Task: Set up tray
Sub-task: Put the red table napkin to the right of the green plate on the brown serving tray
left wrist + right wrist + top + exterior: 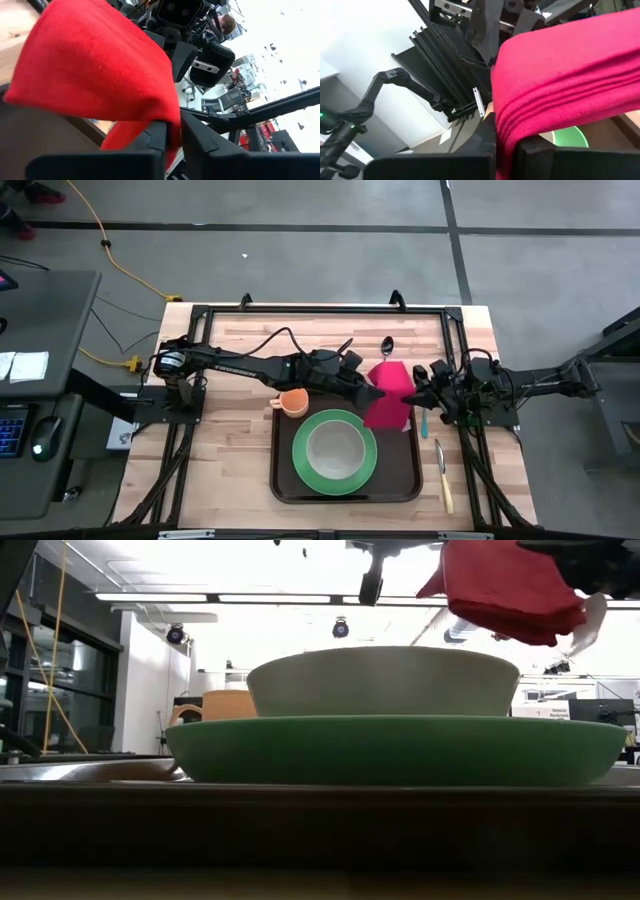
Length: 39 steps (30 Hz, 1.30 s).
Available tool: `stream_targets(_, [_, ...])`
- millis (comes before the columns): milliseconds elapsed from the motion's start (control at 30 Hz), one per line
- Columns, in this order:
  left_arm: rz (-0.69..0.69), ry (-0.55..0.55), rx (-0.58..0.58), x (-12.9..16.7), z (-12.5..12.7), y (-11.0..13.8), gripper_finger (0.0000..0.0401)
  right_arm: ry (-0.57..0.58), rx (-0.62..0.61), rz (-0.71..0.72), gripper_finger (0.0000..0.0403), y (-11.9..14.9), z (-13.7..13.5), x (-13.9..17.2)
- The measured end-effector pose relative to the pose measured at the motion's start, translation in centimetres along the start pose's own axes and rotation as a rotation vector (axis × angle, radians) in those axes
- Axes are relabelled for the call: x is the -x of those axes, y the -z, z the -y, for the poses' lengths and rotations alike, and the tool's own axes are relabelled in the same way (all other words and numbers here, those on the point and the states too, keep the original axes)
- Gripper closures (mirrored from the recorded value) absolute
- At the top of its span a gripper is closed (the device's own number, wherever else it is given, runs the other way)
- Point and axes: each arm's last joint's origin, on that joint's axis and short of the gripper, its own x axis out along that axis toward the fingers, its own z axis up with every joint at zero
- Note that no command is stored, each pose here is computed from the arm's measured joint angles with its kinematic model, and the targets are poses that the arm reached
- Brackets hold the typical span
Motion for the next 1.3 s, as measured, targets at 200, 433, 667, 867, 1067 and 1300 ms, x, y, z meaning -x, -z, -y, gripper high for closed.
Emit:
stream_targets(200, [-0.021,-0.008,-0.058,0.1,-0.7,-0.7,0.0296,-0.005,-0.046,-0.005,0.0402,0.0,0.0,0.0])
stream_targets(433, [-0.089,-0.049,-0.090,0.4,-2.5,-1.9,0.0290,0.002,-0.101,-0.029,0.0402,0.2,0.1,0.0])
stream_targets(667, [-0.137,-0.085,-0.106,0.8,-4.1,-3.2,0.0289,0.033,-0.159,-0.082,0.0403,0.7,0.4,0.0])
stream_targets(867, [-0.183,-0.101,-0.108,1.1,-5.1,-3.8,0.0289,0.016,-0.229,-0.109,0.0403,0.8,0.4,0.0])
stream_targets(1067, [-0.238,-0.124,-0.121,1.5,-6.2,-4.3,0.0288,0.026,-0.314,-0.140,0.0403,1.1,0.5,0.1])
stream_targets(1300, [-0.310,-0.220,-0.127,2.6,-8.0,-5.0,0.0288,0.011,-0.426,-0.184,0.0403,1.3,0.4,0.1])
